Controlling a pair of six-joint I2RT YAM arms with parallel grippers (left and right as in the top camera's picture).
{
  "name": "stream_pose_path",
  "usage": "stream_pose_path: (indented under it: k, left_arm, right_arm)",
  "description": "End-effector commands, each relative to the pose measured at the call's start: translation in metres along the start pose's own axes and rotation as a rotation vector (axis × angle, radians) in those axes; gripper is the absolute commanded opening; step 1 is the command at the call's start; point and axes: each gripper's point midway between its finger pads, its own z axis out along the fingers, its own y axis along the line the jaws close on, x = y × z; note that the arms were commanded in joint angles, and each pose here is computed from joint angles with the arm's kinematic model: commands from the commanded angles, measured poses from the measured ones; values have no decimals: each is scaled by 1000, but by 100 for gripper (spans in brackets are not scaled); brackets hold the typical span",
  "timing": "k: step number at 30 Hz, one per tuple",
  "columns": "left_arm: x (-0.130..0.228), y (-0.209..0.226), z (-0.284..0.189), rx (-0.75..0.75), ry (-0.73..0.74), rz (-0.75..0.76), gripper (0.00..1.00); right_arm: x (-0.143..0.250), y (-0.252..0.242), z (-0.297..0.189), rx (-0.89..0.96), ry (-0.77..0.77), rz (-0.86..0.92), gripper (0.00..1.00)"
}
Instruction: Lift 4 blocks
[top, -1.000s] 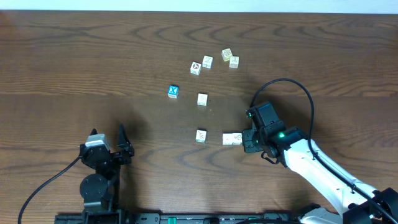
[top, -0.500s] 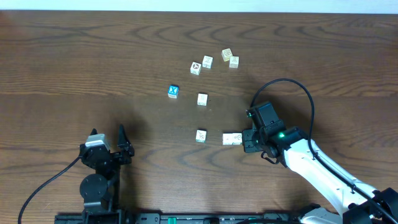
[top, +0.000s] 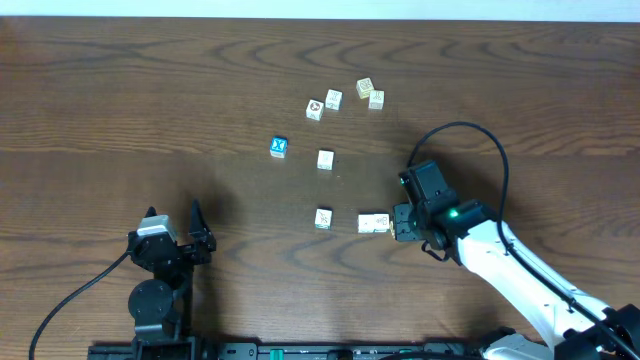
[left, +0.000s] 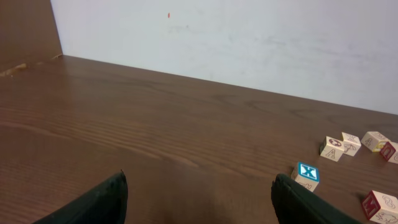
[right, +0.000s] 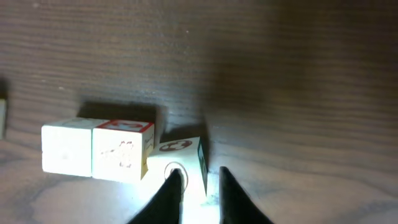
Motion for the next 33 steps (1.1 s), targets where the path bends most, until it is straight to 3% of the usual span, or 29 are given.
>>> stream_pose_path:
  k: [1, 4, 14, 22, 33]
  left_arm:
    - [17, 6, 1, -25, 54, -2, 75]
    - [17, 6, 1, -25, 54, -2, 74]
    - [17, 6, 1, -25, 54, -2, 74]
    - [17, 6, 1, -24, 54, -2, 75]
    - [17, 6, 1, -25, 54, -2, 74]
  right_arm:
    - [-18, 3, -22, -2, -54, 6, 9]
    - [-9, -3, -27, 22, -29, 12, 2]
    - [39, -19, -14, 71, 117, 43, 5]
    - [46, -12, 0, 13, 106, 47, 8]
    - [45, -6, 12, -9, 122, 44, 4]
